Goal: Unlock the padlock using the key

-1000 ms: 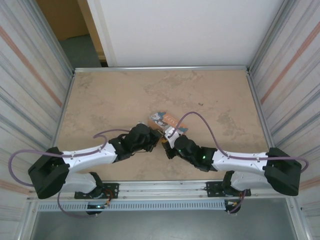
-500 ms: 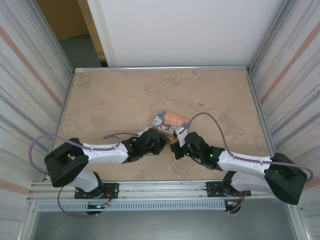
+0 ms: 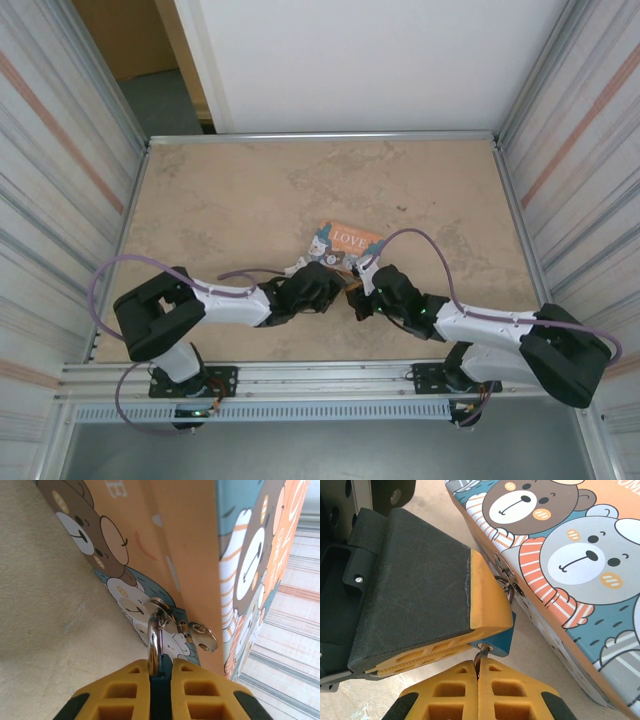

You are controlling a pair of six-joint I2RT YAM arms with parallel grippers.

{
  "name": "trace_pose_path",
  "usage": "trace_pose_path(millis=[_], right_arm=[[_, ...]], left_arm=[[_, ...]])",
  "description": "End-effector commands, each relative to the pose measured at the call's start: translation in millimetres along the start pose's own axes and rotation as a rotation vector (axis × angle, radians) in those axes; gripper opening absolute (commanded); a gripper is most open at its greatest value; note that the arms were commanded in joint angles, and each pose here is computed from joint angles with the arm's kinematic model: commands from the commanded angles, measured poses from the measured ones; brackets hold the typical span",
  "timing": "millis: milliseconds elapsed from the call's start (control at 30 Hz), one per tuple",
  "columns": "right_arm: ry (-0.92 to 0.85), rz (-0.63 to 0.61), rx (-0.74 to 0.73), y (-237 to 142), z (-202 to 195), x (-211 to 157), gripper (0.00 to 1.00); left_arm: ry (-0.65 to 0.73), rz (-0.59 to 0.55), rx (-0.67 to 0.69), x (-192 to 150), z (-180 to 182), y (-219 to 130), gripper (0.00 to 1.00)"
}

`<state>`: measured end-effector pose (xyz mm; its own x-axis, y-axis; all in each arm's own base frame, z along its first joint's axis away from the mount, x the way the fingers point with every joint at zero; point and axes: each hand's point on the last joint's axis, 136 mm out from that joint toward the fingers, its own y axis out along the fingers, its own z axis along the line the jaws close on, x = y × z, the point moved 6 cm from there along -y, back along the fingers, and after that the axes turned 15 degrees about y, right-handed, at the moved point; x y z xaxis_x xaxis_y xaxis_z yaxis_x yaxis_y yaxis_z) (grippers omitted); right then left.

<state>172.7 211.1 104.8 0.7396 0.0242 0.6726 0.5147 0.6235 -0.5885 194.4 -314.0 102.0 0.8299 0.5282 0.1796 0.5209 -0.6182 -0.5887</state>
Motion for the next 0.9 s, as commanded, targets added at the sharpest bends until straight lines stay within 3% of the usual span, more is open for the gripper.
trace_pose_path(millis=[0, 133, 333, 633, 867], right_arm=[[0.065, -0.033, -0.213, 0.6, -39.6, -2.8, 0.00], [0.088, -0.018, -0.216, 1.4, -42.8, -4.0, 0.00], [0.136, -0.013, -0.190, -1.9, -43.4, -0.8, 0.00], [0.380, 0.014, -0.045, -15.5, -53.5, 9.2, 0.00], [0.634, 0.188, 0.031, -5.7, -68.5, -3.4, 0.00]], left_arm=[[0.061, 0.035, -0.015, -11.9, -2.3, -8.5, 0.24], [0.103, 0.000, 0.014, -3.8, 2.1, -17.8, 0.39], [0.187, -0.073, 0.048, 13.6, 3.0, -42.8, 0.50], [0.484, -0.238, 0.167, 46.7, -19.2, -101.9, 0.57], [0.530, -0.325, 0.177, 59.2, -20.3, -125.5, 0.60]])
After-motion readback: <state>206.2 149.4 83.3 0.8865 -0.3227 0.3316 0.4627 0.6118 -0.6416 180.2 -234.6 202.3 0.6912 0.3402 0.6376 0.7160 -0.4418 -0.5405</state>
